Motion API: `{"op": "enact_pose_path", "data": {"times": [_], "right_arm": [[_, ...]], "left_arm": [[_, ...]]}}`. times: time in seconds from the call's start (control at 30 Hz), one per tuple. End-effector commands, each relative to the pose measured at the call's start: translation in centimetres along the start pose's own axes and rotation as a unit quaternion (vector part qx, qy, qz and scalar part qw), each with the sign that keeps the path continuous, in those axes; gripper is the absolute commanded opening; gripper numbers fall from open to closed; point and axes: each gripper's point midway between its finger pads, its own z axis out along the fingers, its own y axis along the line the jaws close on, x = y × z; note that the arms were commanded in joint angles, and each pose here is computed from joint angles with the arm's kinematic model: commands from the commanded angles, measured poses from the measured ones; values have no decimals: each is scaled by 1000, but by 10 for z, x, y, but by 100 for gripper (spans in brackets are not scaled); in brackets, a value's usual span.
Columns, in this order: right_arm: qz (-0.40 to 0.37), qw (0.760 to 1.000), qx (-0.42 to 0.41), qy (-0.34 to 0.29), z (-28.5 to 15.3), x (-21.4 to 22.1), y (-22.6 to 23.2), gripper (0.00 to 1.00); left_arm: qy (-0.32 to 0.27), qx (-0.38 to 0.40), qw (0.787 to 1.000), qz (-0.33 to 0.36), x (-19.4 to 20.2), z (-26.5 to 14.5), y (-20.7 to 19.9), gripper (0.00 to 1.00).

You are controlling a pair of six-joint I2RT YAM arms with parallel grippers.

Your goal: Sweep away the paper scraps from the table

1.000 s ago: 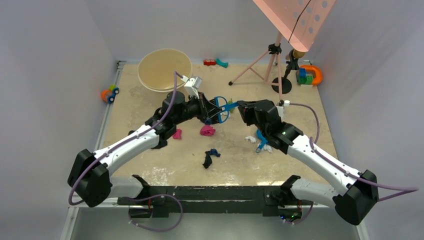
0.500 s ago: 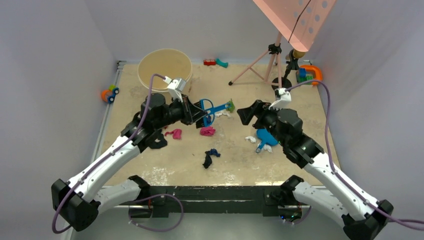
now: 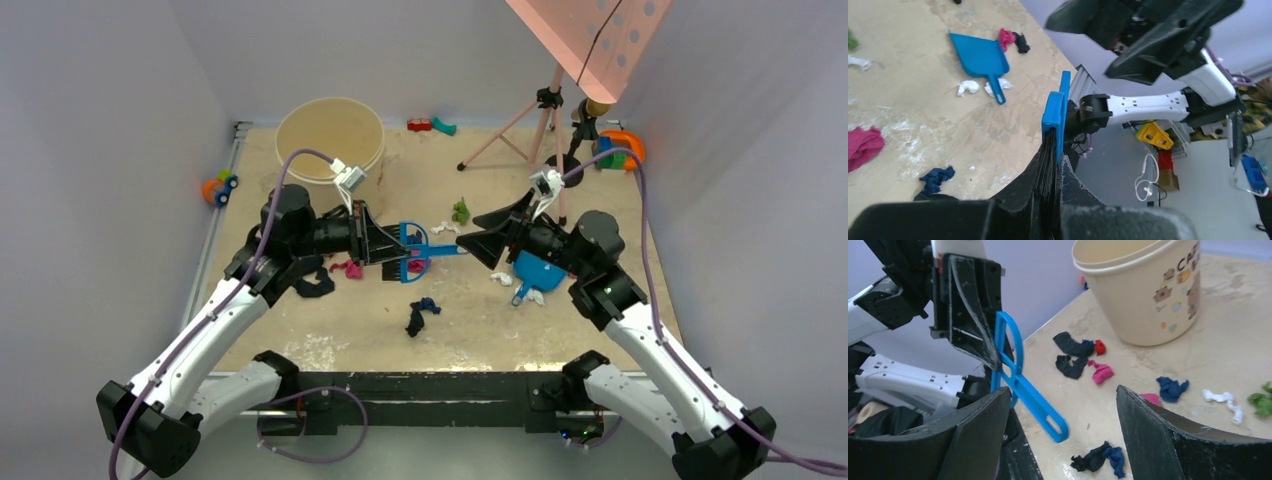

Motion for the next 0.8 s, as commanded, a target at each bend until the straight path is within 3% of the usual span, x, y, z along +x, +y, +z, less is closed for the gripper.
{"op": "enact_pose_path", "data": {"times": [0.0, 0.2, 0.6, 0.77], "right_arm": [[12, 996, -88, 15, 7, 3, 26, 80], [24, 992, -119, 23, 7, 5, 35, 76], [49, 985, -168, 8, 2, 7, 49, 48], [54, 983, -174, -4, 1, 4, 51, 48]], "left_arm": [[-9, 94, 995, 27, -12, -8, -43, 0], [-16, 104, 994, 27, -18, -6, -46, 0], [-28, 111, 993, 25, -25, -2, -47, 0], [-33, 119, 992, 17, -25, 0, -47, 0]]}}
